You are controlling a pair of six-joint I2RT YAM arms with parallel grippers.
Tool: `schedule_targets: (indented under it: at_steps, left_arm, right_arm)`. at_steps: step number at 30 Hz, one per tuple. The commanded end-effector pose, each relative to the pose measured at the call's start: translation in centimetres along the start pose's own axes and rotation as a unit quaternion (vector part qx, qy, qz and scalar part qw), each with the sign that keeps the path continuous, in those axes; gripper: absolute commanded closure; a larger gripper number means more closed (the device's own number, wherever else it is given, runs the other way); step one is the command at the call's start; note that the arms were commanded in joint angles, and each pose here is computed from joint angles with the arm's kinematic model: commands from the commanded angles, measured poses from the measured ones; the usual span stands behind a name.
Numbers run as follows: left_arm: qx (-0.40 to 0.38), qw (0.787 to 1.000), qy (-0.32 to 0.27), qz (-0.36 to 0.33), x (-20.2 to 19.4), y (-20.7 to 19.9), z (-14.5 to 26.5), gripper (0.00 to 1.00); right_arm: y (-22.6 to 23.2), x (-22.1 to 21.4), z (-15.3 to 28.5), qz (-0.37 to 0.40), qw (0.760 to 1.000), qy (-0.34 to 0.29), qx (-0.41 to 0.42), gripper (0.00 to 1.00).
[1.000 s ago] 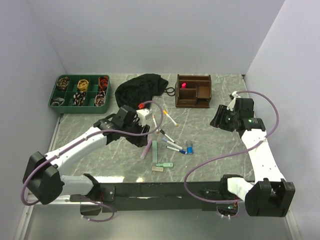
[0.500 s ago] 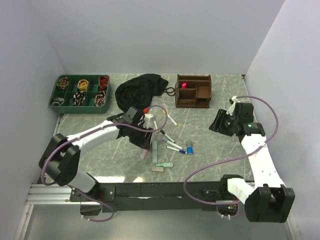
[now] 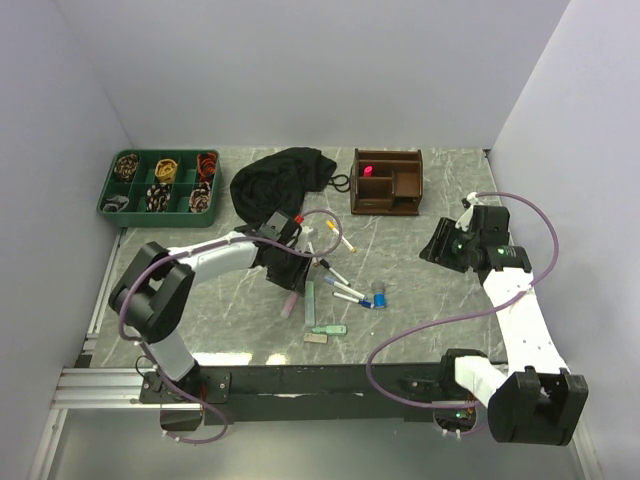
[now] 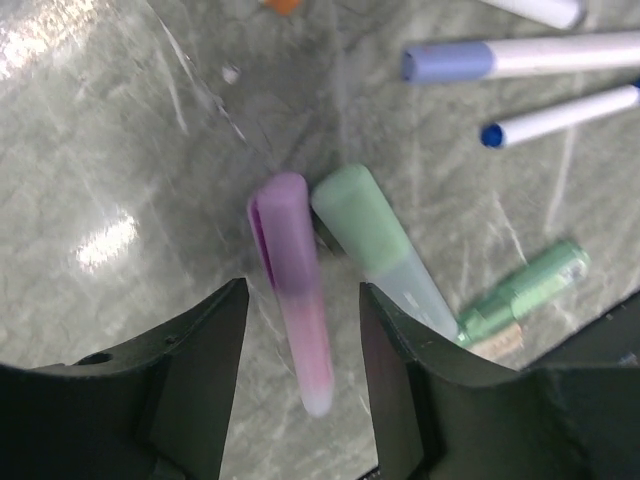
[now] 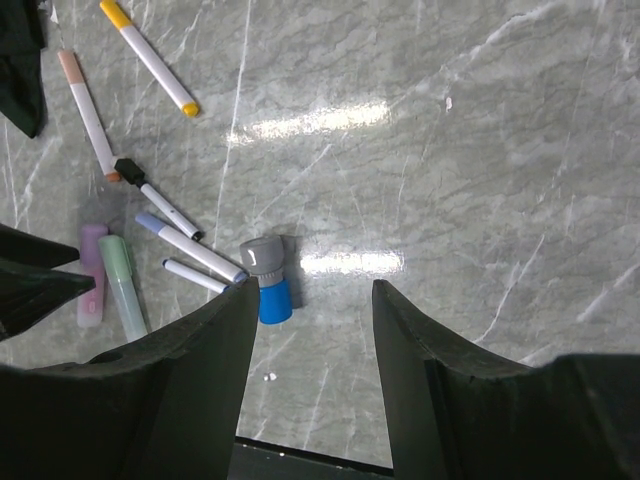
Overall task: Sort the stationery into containers
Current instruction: Pick up the stationery from the center of the board, then place the stationery in the storage box.
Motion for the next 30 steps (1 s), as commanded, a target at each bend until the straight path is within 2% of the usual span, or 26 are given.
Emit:
schedule_targets:
  at_steps: [1,3,8,9,11,14,15,16,17,19,20,22,23,25,26,29,30]
  left_arm:
    - [0.011,1.000,-0.018,-0.005,1.4,0.0,-0.9,0.48]
    - [0.018,1.000,-0.002,0.001,1.2,0.3,-1.5,0.52]
    - [0.021,1.000,0.000,-0.009,0.8,0.1,-2.4,0.70]
    - [0.020,1.000,0.001,-0.012,0.9,0.0,-2.5,0.82]
    - [0.010,1.000,-0.001,-0.020,1.3,-0.4,-2.0,0.99]
    - [0.009,0.999,0.008,-0.043,3.1,-1.4,0.8,0.99]
    - [-0.007,0.998,-0.021,-0.062,5.3,-2.6,2.9,0.99]
    - [-0.009,0.998,-0.016,-0.062,5.8,-3.0,4.4,0.99]
    - [-0.025,0.997,-0.032,-0.067,6.9,-3.6,5.6,0.99]
    - [-0.070,0.984,-0.110,-0.119,10.3,-6.2,9.0,0.99]
    - [-0.100,0.975,-0.137,-0.145,11.3,-7.2,9.9,0.99]
    - [-0.167,0.937,-0.211,-0.222,13.0,-9.1,11.6,0.99]
    - [-0.205,0.884,-0.320,-0.272,15.6,-10.8,12.9,0.99]
    - [-0.246,0.827,-0.391,-0.321,15.9,-11.2,12.2,0.99]
    - [-0.264,0.762,-0.471,-0.358,17.5,-12.6,13.5,0.99]
    - [-0.277,0.742,-0.485,-0.371,21.3,-13.9,10.6,0.99]
    - [-0.286,0.736,-0.491,-0.368,23.7,-14.6,9.2,0.99]
  right_arm:
    - [-0.2,0.7,-0.1,-0.001,1.000,-0.017,0.001,0.43]
    - [-0.3,0.6,-0.2,-0.002,1.000,-0.015,0.000,0.43]
    - [-0.5,0.5,-0.5,-0.005,1.000,-0.014,-0.001,0.43]
    - [-0.5,0.5,-0.5,-0.006,1.000,-0.014,-0.002,0.43]
    - [-0.5,0.8,-0.4,-0.004,1.000,-0.016,-0.003,0.43]
    - [-0.6,1.4,0.0,0.002,1.000,-0.023,-0.010,0.43]
    - [-0.6,1.5,0.0,0.003,1.000,-0.023,-0.011,0.43]
    - [-0.6,1.7,0.1,0.004,1.000,-0.026,-0.012,0.43]
    - [-0.6,1.8,0.1,0.005,1.000,-0.027,-0.012,0.43]
    - [-0.6,1.9,-0.1,0.003,1.000,-0.028,-0.011,0.43]
    - [-0.7,1.9,-0.2,0.001,0.999,-0.030,-0.012,0.43]
    - [-0.7,2.0,-0.4,0.000,0.999,-0.035,-0.011,0.43]
    - [-0.8,2.0,-0.5,0.000,0.999,-0.035,-0.011,0.43]
    - [-0.8,2.2,-0.5,0.006,0.999,-0.037,-0.009,0.43]
    - [-0.8,2.2,-0.5,0.008,0.999,-0.037,-0.010,0.43]
    - [-1.1,2.6,-0.4,0.018,0.999,-0.038,-0.021,0.43]
    - [-1.2,2.6,-0.6,0.022,0.999,-0.033,-0.024,0.43]
Point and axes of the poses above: each gripper's point midway between its finger pads, its own z axis back along the fingers, its own y axis along the line the jaws close on, x = y × z, the point moved 9 cm from there along z, back along the fingers, and after that the axes turned 12 degrees about z, right-handed, at the moved point
